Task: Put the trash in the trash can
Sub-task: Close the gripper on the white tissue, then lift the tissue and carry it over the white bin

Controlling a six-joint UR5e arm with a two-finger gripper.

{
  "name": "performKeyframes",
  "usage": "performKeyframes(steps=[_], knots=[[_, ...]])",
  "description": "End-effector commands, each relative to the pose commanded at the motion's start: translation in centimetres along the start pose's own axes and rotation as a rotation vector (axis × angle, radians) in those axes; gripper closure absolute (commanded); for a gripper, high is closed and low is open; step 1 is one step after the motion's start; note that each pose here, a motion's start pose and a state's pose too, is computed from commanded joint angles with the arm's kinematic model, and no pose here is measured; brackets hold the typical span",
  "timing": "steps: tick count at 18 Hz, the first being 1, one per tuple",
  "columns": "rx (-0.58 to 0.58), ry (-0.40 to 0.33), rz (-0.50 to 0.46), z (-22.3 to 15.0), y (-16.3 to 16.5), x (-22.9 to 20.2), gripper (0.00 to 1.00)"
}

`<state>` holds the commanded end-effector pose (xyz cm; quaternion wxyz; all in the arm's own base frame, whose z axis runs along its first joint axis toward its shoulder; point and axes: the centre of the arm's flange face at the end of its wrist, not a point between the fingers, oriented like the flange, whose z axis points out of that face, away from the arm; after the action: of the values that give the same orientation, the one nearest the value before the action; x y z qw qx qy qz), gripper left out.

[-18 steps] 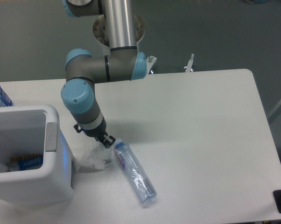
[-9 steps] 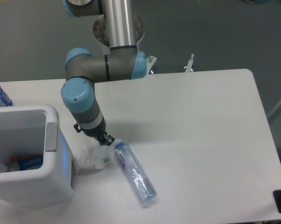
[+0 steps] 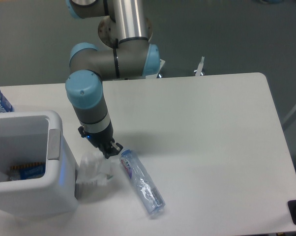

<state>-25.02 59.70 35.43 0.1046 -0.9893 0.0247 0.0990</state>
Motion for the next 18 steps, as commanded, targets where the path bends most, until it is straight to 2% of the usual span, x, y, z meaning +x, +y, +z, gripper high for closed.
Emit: performKeyframes(steps=[5,10,11,13,15,16,18], knots=[[0.097,-0.063,-0.115,-4.1,-2.7,-4.7,1.0],[0.238,-0.026,-0.247,-8.7,-3.0,-8.4,1.0],[0.277,-0.024,-0.28,-11.0,-2.5,-8.8,1.0],[0.354,0.019,-0.368,-14.6,-2.0,-8.3,1.0],[0.399,0.102,-0.444,-15.5,-2.4,-7.4,1.0],[0.439,0.136,-0.465,-17.3,-2.3,-6.7,1.0],[0.472,0.19,-0.475,-18.5,-2.5,-5.8,1.0]])
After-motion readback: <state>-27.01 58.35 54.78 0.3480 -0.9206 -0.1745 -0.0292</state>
